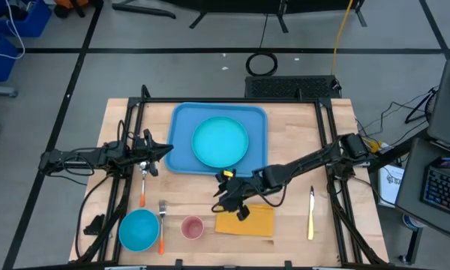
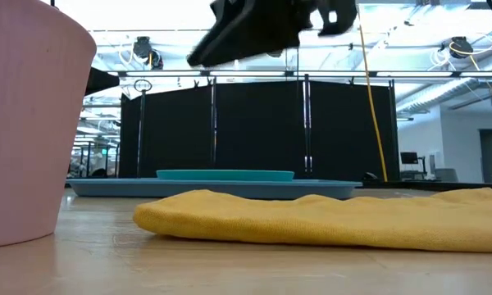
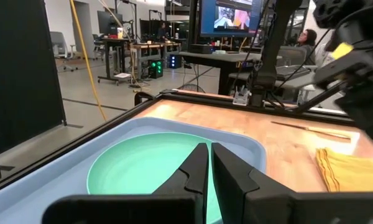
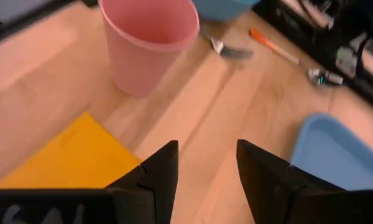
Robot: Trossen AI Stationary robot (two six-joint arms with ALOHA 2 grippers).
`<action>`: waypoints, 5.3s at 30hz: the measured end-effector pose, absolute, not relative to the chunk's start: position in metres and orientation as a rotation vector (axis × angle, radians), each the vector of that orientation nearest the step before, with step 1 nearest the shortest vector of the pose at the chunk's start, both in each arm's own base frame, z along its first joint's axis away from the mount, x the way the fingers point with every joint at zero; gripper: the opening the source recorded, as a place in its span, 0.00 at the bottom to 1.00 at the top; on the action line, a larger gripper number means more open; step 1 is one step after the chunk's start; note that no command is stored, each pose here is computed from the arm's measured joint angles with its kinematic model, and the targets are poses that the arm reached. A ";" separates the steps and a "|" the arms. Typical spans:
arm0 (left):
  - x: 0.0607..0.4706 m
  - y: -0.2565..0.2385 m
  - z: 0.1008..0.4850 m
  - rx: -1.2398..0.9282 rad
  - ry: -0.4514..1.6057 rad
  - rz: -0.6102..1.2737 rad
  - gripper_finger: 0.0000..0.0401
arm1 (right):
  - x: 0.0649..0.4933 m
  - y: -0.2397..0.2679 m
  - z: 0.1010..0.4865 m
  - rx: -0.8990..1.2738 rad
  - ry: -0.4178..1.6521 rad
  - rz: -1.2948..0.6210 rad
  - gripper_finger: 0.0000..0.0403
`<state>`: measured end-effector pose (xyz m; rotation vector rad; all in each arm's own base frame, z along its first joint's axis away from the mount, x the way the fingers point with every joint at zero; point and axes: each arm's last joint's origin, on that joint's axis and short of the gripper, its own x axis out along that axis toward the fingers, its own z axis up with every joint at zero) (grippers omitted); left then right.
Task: Set up tray
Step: Put the pink cup on the blue serving tray to the top right of the green plate
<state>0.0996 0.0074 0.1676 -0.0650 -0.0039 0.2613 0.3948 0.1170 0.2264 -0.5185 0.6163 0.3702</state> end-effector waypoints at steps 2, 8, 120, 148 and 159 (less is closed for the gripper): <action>0.100 0.007 0.168 -0.061 -0.003 0.261 0.06 | 0.396 0.122 0.232 -0.537 0.593 0.384 0.38; 0.100 0.007 0.168 -0.061 -0.003 0.262 0.06 | 0.397 0.136 0.247 -0.568 0.543 0.417 0.39; 0.107 0.007 0.157 -0.044 0.119 0.266 0.06 | 0.469 0.194 0.212 -0.667 0.622 0.663 0.00; 0.107 0.007 0.157 -0.084 0.123 0.267 0.06 | 0.459 0.183 0.233 -0.663 0.705 0.496 0.00; 0.107 0.007 0.157 -0.149 0.115 0.269 0.06 | 0.458 0.181 0.233 -0.663 0.728 0.431 0.00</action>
